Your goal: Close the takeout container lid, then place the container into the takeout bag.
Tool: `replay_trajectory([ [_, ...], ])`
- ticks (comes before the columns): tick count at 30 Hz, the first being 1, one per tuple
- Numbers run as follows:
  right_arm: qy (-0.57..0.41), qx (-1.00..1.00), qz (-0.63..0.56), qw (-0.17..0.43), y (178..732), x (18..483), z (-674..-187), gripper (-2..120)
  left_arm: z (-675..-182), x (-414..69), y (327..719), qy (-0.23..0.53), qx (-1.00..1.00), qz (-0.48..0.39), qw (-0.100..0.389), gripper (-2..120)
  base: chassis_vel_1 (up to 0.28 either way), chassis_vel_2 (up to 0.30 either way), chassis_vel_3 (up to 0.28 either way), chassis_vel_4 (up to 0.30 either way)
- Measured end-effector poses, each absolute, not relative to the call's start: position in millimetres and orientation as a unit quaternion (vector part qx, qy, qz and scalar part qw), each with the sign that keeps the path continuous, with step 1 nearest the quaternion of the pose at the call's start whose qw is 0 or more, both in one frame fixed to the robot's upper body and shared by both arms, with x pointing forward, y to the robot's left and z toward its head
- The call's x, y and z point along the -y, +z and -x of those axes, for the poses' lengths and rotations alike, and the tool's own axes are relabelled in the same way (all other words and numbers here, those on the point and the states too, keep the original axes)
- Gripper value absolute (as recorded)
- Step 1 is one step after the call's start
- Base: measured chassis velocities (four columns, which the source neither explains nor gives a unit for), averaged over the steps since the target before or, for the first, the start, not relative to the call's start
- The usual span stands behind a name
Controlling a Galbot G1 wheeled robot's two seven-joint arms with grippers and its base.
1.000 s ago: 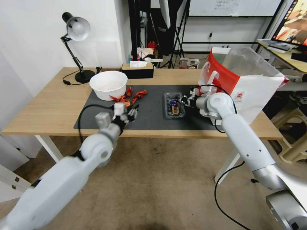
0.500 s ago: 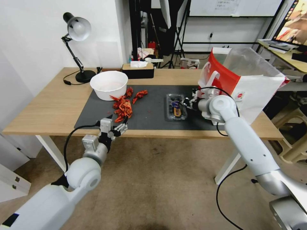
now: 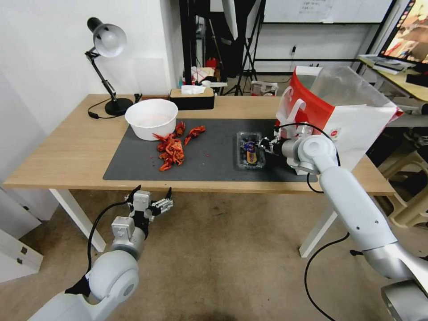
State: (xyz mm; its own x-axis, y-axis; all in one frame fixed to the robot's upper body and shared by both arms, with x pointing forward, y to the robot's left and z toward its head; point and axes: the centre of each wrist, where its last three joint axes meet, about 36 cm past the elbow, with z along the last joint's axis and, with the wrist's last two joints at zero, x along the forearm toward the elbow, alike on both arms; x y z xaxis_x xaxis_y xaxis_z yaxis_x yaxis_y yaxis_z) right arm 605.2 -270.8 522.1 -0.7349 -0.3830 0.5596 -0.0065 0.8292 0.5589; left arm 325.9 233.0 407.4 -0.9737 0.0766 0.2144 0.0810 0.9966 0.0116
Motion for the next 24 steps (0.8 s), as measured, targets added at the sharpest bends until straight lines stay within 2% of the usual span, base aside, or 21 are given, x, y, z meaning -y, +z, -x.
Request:
replay_trajectory([
  [7,-0.266,0.897,-0.132,0.327,532,267,-603,0,-322,-233,403,-0.006,0.993,0.034,0.110,100,0.000,0.000,0.000,0.000],
  [12,-0.246,0.912,-0.183,0.272,547,247,-593,0,-315,-234,396,-0.004,0.993,0.028,0.113,100,0.000,0.000,0.000,0.000],
  [21,-0.231,0.921,-0.225,0.218,568,234,-588,0,-314,-233,396,0.000,0.993,0.023,0.111,100,0.000,0.000,0.000,0.000],
  [24,-0.217,0.928,-0.263,0.150,597,228,-584,0,-315,-235,397,0.002,0.994,0.019,0.109,100,0.000,0.000,0.000,0.000],
])
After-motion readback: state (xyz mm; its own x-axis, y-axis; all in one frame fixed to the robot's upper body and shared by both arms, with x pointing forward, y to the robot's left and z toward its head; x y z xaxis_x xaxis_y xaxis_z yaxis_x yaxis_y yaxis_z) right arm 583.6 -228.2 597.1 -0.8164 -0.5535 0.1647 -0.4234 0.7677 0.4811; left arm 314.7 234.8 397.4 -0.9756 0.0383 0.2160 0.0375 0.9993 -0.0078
